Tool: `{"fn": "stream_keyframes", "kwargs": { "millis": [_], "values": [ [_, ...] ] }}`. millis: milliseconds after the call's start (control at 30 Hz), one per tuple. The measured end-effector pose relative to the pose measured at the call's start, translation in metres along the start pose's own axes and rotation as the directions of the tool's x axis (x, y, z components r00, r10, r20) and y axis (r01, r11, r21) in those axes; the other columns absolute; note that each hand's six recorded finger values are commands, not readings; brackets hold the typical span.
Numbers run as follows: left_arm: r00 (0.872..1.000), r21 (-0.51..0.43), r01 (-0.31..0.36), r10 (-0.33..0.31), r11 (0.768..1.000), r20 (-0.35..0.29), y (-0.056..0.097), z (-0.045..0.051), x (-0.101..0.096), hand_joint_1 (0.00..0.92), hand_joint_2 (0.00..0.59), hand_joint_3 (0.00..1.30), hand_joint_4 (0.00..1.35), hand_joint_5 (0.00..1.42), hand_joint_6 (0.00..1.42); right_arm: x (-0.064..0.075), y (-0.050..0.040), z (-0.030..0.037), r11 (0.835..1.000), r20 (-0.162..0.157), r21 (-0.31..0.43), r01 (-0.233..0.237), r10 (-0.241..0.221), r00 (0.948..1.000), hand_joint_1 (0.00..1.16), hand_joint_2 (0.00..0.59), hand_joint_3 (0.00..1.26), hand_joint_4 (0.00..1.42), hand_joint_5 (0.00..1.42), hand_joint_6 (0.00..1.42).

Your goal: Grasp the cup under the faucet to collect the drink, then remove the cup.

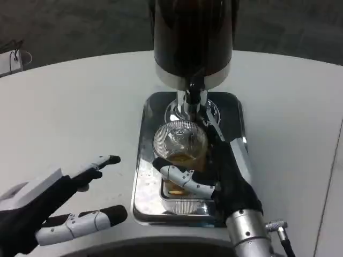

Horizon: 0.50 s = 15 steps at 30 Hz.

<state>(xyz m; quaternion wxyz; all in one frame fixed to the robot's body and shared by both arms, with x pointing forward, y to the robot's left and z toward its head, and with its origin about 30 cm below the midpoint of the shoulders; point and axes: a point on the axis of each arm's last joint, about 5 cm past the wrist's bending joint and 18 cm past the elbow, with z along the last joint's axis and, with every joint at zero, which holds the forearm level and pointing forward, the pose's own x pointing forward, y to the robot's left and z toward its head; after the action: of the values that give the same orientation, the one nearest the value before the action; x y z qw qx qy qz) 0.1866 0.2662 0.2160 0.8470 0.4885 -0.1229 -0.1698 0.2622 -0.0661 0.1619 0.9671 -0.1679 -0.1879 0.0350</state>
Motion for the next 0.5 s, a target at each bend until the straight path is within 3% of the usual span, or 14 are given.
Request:
{"fn": "stream_keyframes", "kwargs": {
  "millis": [500],
  "values": [
    [1.0,-0.021,0.007,-0.007,1.0,-0.011,0.002,-0.0049,0.002,0.0,0.079,0.12,0.06,0.15,0.23,0.006,0.0148,-0.0027,0.999,0.009,0.004,0.051,-0.051,0.9986,0.86,0.231,0.2,0.27,0.39,0.3]
  ]
}}
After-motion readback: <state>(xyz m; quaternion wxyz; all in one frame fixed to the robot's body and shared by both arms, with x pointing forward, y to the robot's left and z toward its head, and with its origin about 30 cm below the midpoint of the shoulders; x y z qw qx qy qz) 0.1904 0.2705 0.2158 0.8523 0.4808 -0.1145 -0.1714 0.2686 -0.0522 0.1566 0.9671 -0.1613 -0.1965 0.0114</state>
